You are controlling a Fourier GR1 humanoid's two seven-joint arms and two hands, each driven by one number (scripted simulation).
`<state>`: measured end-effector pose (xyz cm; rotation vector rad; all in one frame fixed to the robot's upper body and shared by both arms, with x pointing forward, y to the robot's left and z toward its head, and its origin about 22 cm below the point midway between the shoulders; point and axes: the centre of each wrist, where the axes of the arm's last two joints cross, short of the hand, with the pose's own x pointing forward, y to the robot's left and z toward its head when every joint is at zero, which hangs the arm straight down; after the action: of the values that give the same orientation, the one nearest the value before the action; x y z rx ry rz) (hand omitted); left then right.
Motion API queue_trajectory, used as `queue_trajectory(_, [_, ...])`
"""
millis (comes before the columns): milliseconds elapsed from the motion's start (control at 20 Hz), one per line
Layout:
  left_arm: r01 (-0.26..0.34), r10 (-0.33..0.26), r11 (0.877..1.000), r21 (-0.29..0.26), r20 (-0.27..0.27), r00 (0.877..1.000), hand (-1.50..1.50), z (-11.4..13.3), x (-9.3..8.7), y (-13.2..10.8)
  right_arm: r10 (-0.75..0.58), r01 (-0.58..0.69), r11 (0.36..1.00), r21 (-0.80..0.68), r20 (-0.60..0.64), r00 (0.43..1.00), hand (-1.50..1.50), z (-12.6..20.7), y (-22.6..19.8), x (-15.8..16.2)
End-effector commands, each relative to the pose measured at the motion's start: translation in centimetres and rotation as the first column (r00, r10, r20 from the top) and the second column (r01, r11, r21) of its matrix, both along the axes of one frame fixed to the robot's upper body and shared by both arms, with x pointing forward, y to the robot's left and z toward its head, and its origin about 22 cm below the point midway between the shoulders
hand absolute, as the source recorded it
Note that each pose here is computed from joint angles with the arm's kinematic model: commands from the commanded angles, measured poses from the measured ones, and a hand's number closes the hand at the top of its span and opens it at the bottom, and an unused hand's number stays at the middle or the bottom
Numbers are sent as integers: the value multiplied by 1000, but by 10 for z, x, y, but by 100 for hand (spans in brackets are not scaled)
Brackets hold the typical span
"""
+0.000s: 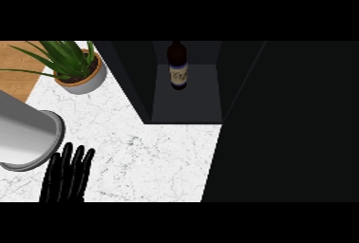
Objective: Pick up the wine, place it into the cabinet and close the cabinet
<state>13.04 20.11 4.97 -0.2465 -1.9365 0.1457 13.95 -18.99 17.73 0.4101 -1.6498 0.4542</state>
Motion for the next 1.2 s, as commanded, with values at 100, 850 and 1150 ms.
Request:
queue_trajectory(100, [-52,51,999,3,37,998,-150,17,8,32,215,-211,973,97,-32,976,150,14,10,-34])
queue_trajectory(850, [-67,67,997,30,12,998,-150,27,0,109,356,-357,931,78,26,934,150,14,76,-62])
queue_trajectory(1150, [-50,50,998,38,17,999,-150,41,14,124,321,-325,942,84,52,946,150,21,79,-60])
